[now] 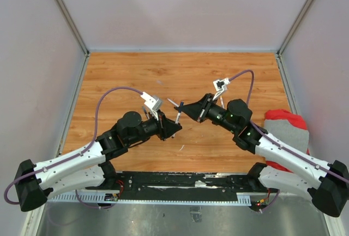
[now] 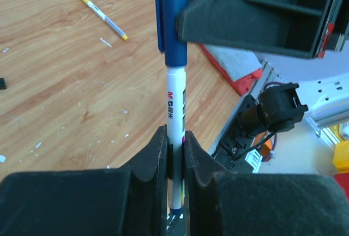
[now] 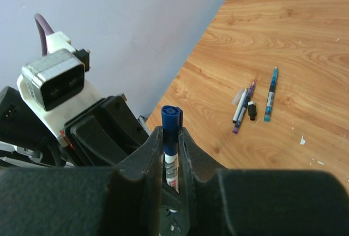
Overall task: Insert the pens into the pen caps
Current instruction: Insert the pen cap onto the pen.
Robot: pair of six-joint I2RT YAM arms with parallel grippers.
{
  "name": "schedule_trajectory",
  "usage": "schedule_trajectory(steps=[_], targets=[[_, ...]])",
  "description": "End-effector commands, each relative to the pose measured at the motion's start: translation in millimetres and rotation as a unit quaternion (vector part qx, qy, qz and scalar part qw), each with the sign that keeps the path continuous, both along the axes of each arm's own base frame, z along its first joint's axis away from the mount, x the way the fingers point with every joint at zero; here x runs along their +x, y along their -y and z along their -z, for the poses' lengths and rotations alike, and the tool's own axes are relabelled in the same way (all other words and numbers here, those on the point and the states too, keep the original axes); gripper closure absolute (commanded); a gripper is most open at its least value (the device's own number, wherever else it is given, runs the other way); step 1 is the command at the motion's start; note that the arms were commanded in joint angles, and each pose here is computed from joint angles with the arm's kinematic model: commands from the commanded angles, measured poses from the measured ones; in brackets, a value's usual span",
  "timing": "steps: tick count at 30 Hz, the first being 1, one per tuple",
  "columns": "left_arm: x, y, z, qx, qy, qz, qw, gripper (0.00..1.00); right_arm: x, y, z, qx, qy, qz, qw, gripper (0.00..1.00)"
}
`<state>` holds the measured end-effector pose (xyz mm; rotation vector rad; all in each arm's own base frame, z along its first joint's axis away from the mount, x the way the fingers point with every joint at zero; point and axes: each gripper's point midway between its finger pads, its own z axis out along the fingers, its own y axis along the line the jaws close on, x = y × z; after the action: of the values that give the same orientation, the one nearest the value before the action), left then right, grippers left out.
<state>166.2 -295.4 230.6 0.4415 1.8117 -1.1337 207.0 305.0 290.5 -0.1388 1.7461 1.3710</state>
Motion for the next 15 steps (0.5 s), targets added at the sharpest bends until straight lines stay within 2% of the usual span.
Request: schedule_trajectory(steps=[1,5,11,15], targets=[[2,4,-32,-0.035,0.03,0.0,0.999,1.0,-12,-8,16,-0.011,0.02,-0.024,0.999,0.83],[2,4,-30,-0.032,0.03,-0.002,0.999,0.99,-17,-10,19,-0.018,0.033,-0.029,0.999,0.72],[3,0,-28,-0.029,0.028,-0.01,0.999,1.0,-12,14,22,-0.051,0.042,0.018,0.998,0.46],[4,-3,-27,-0.026,0.029,-0.016,0.999,0.99,-11,32,19,-0.084,0.053,0.048,0.994,0.37]])
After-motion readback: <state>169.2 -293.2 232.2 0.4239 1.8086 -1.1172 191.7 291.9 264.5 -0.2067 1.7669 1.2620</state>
